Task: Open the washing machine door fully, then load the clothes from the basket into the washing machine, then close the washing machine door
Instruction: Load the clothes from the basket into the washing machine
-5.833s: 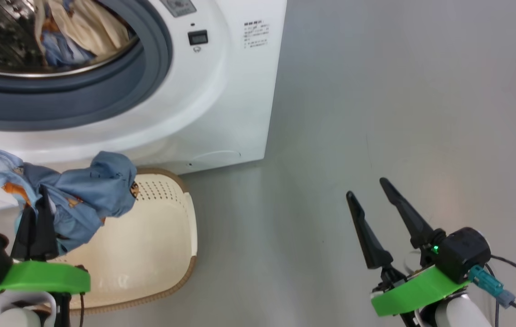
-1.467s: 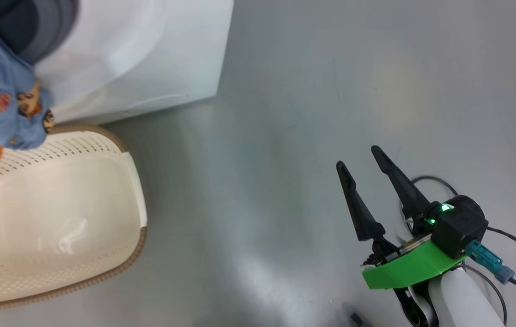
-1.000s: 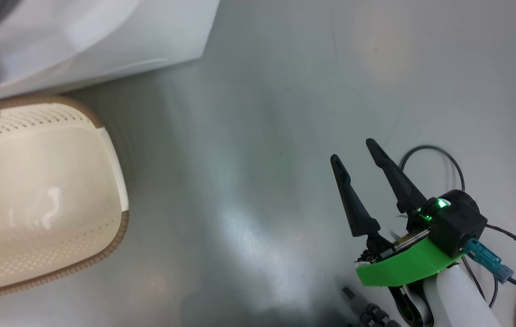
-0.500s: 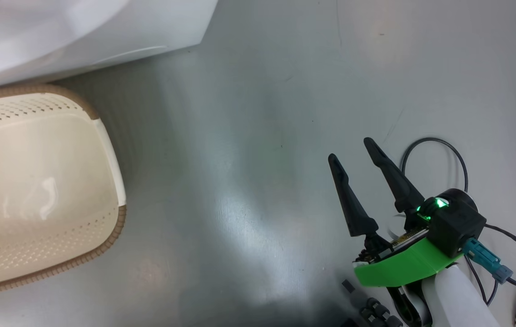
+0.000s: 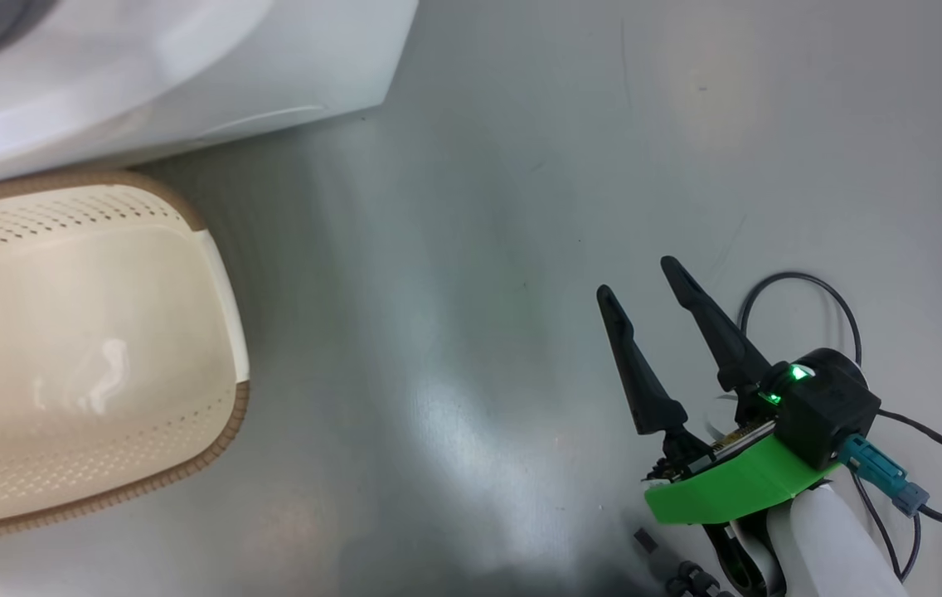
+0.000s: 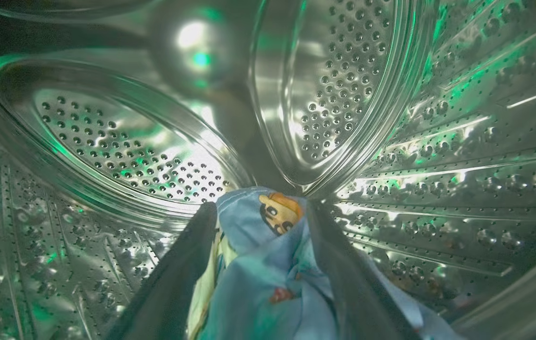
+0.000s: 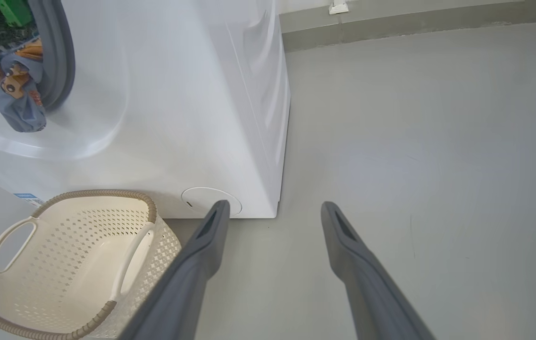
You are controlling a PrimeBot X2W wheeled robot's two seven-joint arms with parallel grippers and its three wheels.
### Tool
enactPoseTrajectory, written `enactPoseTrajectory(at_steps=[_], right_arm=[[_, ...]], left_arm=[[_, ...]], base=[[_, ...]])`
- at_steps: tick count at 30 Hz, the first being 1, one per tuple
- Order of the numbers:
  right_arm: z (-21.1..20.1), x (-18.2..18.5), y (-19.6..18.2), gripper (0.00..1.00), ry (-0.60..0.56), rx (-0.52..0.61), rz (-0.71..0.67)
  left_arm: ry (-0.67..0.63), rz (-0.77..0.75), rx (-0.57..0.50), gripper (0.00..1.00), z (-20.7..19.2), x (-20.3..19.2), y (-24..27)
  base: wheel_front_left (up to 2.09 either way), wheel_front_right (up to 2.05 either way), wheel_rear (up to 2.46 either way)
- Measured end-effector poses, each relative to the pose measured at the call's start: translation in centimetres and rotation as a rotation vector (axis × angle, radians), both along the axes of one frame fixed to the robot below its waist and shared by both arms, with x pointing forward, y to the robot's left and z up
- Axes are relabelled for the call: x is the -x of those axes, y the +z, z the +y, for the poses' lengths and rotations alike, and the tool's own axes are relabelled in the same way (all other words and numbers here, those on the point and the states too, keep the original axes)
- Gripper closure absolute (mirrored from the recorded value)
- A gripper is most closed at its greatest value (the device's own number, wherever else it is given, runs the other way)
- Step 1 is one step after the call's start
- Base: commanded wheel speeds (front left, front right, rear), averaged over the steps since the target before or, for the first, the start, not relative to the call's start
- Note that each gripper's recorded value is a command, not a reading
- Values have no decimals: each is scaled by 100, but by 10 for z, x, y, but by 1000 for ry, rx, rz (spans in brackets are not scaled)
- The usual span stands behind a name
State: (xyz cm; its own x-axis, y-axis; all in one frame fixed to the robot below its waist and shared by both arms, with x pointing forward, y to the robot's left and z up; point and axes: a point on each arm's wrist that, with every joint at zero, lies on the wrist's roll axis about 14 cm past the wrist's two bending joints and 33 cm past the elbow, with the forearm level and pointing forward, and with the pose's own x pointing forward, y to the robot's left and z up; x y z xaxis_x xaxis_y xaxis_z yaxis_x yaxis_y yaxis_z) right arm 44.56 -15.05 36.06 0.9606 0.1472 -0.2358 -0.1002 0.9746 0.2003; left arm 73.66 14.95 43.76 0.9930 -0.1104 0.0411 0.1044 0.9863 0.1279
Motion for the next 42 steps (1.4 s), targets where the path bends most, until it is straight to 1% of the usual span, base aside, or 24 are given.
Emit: enactPoseTrajectory(at_steps=[4,13,21,24,30,34,35,42], right_arm=[[2,-2,7,0,5,-5,-18],[2,-7,24,0,3,-9,-68],[10,-10,42,0,21,-24,-115],[13,-11,47,0,29,-30,-127],[17,-12,57,0,38,-37,-153],[18,-10,65,0,41,-38,-170],[18,-10,65,0,41,-38,-170],[20,-6,67,0,46,-42,-171]], left_arm=[[5,29,1,0,3,7,-2],[4,34,60,0,-6,29,10],[50,9,135,0,11,51,27],[61,0,144,0,18,61,30],[79,0,176,0,25,89,25],[113,-4,200,0,37,118,20],[113,-4,200,0,37,118,20],[147,50,215,0,43,169,-6]], base=[[0,0,0],[0,0,0],[0,0,0],[0,0,0],[0,0,0],[0,0,0],[0,0,0],[0,0,0]])
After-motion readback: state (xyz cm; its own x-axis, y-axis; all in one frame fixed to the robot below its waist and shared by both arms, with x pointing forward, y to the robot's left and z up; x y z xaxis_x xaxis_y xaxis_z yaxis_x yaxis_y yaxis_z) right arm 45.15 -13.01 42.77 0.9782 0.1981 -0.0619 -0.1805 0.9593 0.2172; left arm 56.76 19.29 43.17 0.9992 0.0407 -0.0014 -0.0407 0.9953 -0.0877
